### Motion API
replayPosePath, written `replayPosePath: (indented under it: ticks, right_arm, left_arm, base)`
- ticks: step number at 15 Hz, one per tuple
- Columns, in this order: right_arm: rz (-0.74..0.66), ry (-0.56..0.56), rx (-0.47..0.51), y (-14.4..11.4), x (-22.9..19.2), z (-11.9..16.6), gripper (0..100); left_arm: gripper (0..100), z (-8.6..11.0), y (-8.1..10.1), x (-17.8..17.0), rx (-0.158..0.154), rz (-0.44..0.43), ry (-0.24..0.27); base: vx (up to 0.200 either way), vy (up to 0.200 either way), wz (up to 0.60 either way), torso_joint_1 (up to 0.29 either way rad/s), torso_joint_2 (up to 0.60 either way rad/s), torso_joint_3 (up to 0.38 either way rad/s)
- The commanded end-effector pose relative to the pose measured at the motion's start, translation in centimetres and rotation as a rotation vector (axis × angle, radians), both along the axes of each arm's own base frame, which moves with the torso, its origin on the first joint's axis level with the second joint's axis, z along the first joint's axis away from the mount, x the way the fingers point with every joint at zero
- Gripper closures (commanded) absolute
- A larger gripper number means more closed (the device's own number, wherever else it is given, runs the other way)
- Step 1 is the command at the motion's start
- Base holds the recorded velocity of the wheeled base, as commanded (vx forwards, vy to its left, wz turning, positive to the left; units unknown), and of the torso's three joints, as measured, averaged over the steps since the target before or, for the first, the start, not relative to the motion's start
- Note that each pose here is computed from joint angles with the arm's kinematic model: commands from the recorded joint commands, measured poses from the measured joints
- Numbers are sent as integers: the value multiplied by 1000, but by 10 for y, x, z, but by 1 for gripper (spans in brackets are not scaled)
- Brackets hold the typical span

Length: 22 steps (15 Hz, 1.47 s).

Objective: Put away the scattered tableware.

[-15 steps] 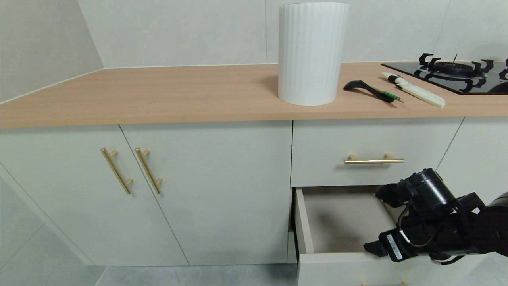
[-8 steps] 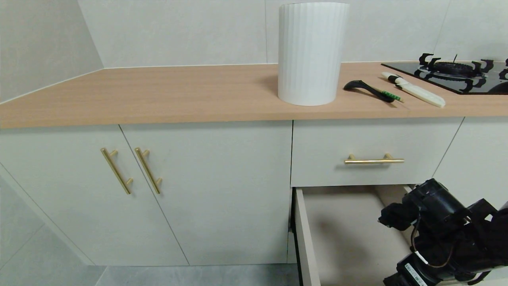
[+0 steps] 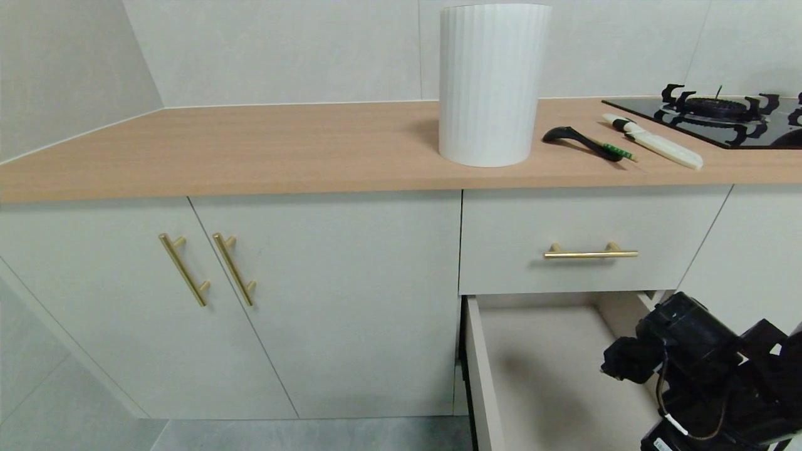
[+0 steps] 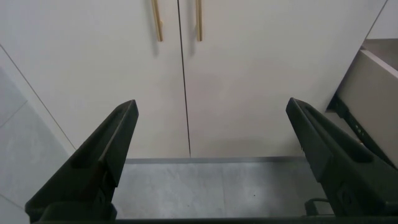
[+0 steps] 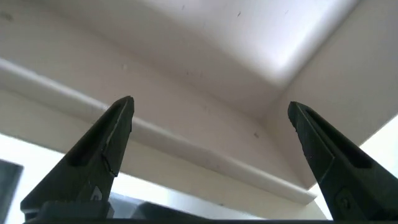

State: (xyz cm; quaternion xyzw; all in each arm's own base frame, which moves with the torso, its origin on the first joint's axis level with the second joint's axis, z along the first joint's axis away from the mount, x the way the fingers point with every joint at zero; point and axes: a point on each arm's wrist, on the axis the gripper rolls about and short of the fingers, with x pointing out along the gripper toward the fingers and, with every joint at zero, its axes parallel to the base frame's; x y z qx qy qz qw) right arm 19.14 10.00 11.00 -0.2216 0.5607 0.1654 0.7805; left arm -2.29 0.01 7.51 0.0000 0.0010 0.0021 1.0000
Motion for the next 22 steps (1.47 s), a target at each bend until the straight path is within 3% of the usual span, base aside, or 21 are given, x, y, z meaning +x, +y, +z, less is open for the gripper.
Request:
replayPosePath:
  ticks: [1, 4, 10, 17, 22]
  right_arm:
    - [-60, -43, 45, 3, 9, 8, 0]
    - [-215, -157, 179, 10, 22, 26, 0]
    - [-282, -289, 254, -1, 34, 39, 0]
    - [-298, -318, 237, -6, 32, 41, 0]
    - [-305, -327, 226, -6, 32, 42, 0]
  left_arm:
    - [0, 0, 0, 0, 0, 0, 1]
    - [0, 0, 0, 0, 0, 0, 1]
    - [0, 0, 0, 0, 0, 0, 1]
    - [0, 0, 0, 0, 0, 0, 1]
    - [0, 0, 0, 0, 0, 0, 1]
  base:
    - [0, 0, 0, 0, 0, 0]
    - [0, 0, 0, 0, 0, 0]
    - [0, 0, 0, 0, 0, 0]
    - [0, 0, 0, 5, -22, -16]
    - [0, 0, 0, 100, -334, -286]
